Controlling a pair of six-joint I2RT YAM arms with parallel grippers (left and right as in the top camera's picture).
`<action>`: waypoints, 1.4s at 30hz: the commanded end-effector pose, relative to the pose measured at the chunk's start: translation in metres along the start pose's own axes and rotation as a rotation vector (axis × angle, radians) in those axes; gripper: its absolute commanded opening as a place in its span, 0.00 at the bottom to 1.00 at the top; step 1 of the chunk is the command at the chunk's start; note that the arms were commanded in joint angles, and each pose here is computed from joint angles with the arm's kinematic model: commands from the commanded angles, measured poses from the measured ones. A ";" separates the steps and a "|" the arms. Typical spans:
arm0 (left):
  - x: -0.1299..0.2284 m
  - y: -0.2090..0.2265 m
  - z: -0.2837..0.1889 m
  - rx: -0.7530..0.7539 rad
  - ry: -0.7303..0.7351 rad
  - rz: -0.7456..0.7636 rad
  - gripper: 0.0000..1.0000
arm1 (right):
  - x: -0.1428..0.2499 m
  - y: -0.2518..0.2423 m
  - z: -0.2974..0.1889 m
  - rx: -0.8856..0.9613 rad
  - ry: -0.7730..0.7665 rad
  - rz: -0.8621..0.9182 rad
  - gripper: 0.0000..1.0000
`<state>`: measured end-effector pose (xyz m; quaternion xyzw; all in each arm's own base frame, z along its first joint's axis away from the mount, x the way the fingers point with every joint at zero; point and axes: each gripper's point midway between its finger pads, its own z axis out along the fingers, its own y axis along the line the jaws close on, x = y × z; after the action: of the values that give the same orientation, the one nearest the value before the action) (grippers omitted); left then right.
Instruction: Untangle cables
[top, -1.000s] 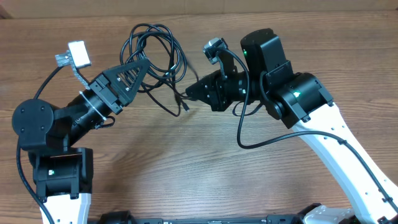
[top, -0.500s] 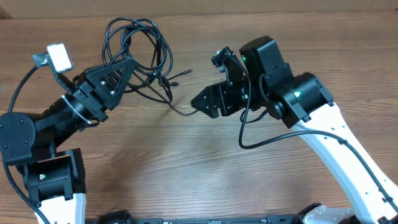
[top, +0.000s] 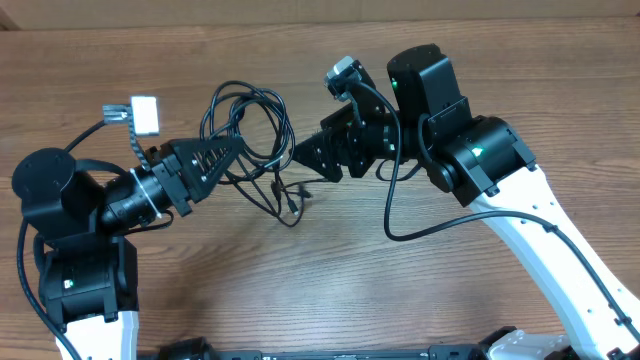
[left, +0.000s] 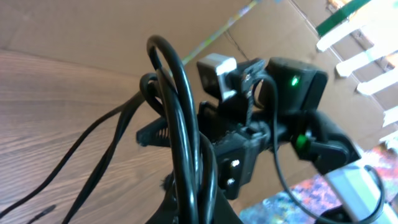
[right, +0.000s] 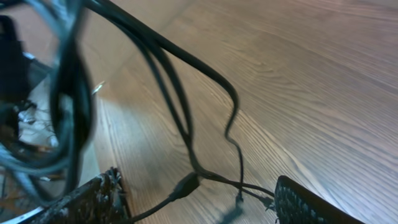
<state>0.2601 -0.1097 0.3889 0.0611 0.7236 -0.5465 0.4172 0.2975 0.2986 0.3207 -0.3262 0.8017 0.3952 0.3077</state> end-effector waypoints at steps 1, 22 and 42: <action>0.003 -0.010 -0.002 0.022 0.017 0.176 0.06 | -0.005 0.019 -0.008 -0.077 -0.020 -0.046 0.80; 0.032 0.045 -0.009 -0.213 0.089 0.312 0.06 | -0.019 0.046 -0.014 -0.231 -0.069 -0.047 0.77; 0.041 0.037 -0.008 -0.153 0.120 0.336 0.06 | -0.012 0.048 -0.013 -0.242 -0.036 0.027 0.68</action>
<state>0.2609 -0.0919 0.3167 0.1412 0.7953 -0.3774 0.4529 0.2675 0.3161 0.3502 -0.3434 0.7468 0.5059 0.2617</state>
